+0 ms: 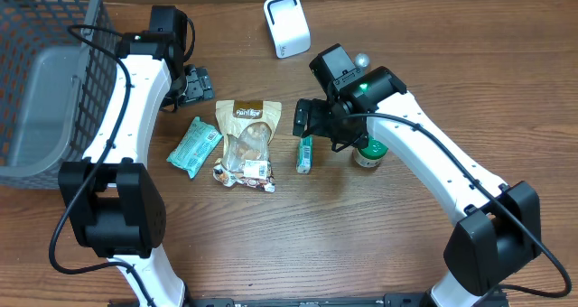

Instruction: Scan the item barcode

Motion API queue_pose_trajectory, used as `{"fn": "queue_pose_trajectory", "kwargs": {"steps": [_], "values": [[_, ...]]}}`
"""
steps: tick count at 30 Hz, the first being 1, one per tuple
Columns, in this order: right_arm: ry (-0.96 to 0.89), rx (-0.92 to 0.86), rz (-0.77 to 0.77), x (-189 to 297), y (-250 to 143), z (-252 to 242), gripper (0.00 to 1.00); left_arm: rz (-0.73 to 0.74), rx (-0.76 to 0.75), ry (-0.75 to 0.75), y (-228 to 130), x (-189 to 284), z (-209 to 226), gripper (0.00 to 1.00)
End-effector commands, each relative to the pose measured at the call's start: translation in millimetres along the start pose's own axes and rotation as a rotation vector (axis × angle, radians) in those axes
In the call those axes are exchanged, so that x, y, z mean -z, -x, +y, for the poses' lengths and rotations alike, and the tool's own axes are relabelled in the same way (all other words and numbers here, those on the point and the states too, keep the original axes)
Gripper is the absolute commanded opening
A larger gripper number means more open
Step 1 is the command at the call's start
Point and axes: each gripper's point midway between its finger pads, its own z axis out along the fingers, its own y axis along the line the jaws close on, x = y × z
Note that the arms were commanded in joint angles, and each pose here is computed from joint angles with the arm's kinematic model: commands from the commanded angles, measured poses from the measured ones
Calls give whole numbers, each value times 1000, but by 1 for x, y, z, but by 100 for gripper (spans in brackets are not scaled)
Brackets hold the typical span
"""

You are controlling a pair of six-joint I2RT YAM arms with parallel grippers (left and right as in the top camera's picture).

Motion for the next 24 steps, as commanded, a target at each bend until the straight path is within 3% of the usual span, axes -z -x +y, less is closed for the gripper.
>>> {"fn": "queue_pose_trajectory", "kwargs": {"steps": [1,24], "values": [[-7,14,-17,1,2,1,100,-14,-15,9,5,2,0,100],[-8,14,-15,-1,2,0,100,-13,-15,9,5,2,0,100]]}}
